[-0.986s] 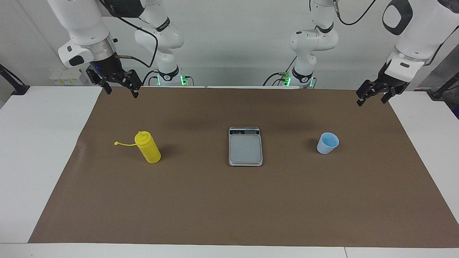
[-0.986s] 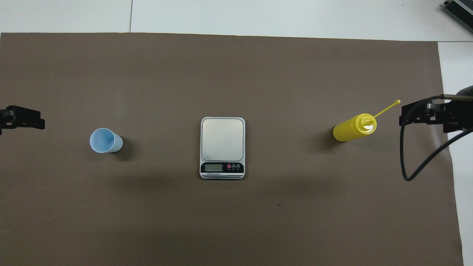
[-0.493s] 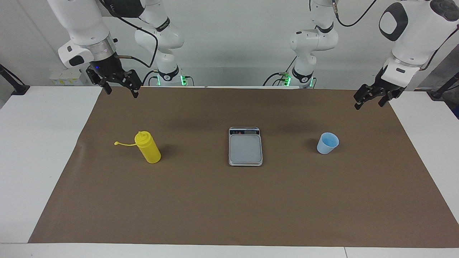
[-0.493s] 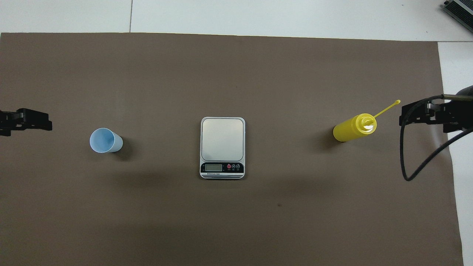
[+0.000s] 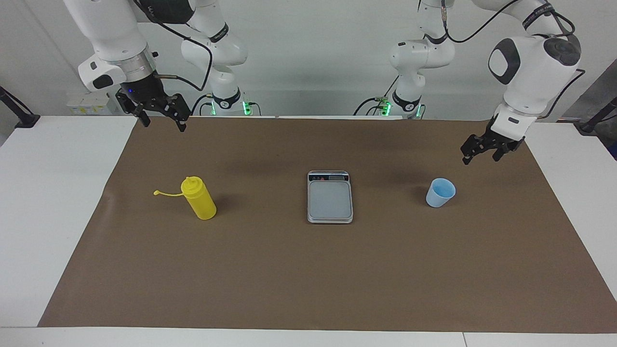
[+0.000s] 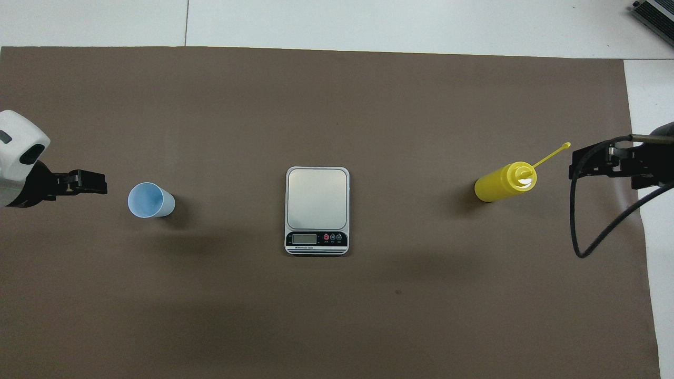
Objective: Pour seasoning into cup on scale with both arms
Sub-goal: 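Reach the left gripper toward the light-blue cup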
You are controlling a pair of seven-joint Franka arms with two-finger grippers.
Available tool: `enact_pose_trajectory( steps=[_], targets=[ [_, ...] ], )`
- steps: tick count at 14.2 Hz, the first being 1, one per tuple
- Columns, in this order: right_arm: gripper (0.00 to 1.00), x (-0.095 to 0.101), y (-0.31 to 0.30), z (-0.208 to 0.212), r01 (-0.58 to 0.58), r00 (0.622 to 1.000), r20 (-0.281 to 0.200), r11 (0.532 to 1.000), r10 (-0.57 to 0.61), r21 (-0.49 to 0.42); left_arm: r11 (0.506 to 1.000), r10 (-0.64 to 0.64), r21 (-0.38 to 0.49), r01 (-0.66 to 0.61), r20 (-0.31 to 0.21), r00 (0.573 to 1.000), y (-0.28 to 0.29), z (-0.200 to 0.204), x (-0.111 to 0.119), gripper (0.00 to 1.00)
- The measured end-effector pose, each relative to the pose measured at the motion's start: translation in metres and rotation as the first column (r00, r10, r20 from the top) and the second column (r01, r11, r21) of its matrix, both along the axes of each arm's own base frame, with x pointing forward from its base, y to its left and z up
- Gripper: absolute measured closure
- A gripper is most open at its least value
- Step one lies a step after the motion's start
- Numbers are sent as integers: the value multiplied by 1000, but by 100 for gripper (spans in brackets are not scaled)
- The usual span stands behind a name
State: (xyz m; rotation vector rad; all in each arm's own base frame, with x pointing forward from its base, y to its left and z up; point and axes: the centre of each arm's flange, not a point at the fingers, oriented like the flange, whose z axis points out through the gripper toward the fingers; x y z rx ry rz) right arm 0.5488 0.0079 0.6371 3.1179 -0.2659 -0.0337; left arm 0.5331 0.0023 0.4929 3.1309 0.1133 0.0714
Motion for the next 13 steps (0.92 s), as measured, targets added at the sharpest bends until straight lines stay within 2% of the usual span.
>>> enact_pose_trajectory(
  steps=[6, 13],
  targets=[
    [0, 0, 0, 0, 0, 1000, 0, 1000, 0, 0, 1000, 4, 0, -4, 56, 998, 2, -73, 0, 0],
    [0, 0, 0, 0, 0, 1000, 0, 1000, 0, 0, 1000, 6, 0, -6, 83, 997, 2, -100, 0, 0]
  ],
)
